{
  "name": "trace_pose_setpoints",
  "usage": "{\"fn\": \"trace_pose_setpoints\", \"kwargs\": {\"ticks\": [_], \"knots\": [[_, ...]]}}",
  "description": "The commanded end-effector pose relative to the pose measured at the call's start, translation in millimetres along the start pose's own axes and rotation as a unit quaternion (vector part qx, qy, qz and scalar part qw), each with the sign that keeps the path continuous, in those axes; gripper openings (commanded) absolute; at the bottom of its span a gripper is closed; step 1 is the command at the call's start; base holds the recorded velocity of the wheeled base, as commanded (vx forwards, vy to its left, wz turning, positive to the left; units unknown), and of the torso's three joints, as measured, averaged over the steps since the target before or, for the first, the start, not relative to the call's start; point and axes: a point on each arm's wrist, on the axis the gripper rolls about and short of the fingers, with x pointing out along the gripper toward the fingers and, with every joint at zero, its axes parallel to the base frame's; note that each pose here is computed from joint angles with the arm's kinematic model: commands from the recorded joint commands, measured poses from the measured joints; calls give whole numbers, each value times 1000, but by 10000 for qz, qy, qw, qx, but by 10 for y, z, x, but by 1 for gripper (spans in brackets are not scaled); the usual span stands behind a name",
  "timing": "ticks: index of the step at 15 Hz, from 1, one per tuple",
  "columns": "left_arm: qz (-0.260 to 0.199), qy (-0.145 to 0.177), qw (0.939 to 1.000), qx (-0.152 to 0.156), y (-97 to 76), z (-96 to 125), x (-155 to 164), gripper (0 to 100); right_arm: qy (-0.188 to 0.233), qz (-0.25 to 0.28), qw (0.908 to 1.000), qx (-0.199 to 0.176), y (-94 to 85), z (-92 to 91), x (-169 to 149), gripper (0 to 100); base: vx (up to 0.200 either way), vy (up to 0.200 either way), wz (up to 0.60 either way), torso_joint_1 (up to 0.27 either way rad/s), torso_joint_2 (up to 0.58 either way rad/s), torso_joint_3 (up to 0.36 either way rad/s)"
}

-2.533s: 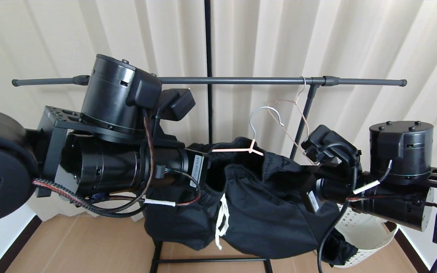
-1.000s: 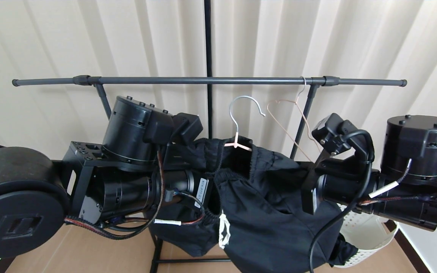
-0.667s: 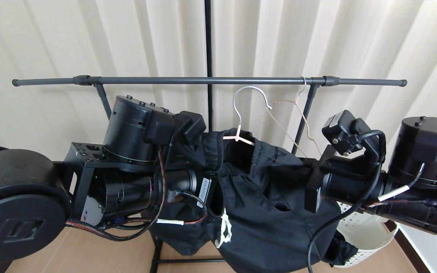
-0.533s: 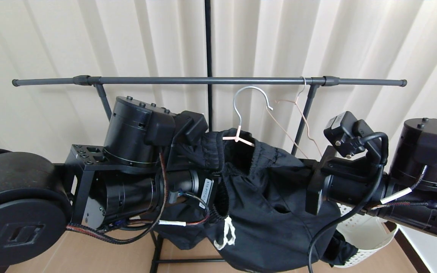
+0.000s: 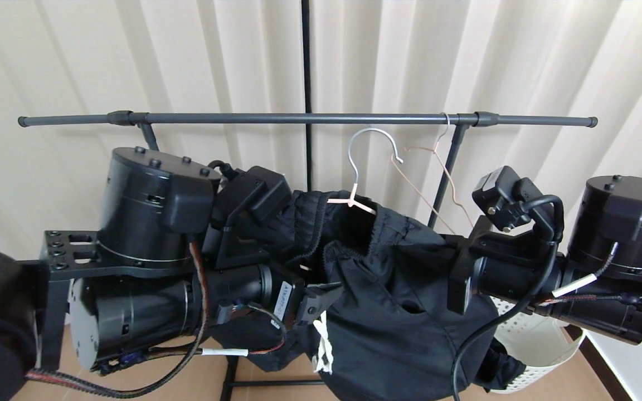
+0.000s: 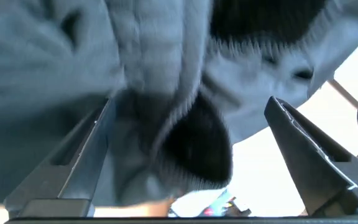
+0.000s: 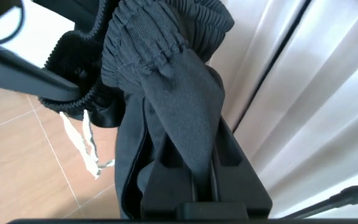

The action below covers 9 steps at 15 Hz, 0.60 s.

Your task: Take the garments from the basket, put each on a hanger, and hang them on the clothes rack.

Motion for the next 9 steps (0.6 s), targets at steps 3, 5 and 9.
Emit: {"fn": "trace_pose_setpoints", "kwargs": {"ticks": [3, 5, 9], "knots": [[90, -296, 9978, 580, 85, -204, -404, 100, 203, 37, 9998, 81, -131, -172, 128, 0, 0, 0, 0, 0, 0, 0], [-25, -409, 9959, 802, 197, -228, -516, 100, 215, 147, 9996, 93, -141, -193, 116, 0, 0, 0, 0, 0, 0, 0], [-467, -734, 9900, 1109, 724, -154, -559, 100, 384, 551, 9969, -420, -152, -352, 17, 0, 0, 0, 0, 0, 0, 0]]}}
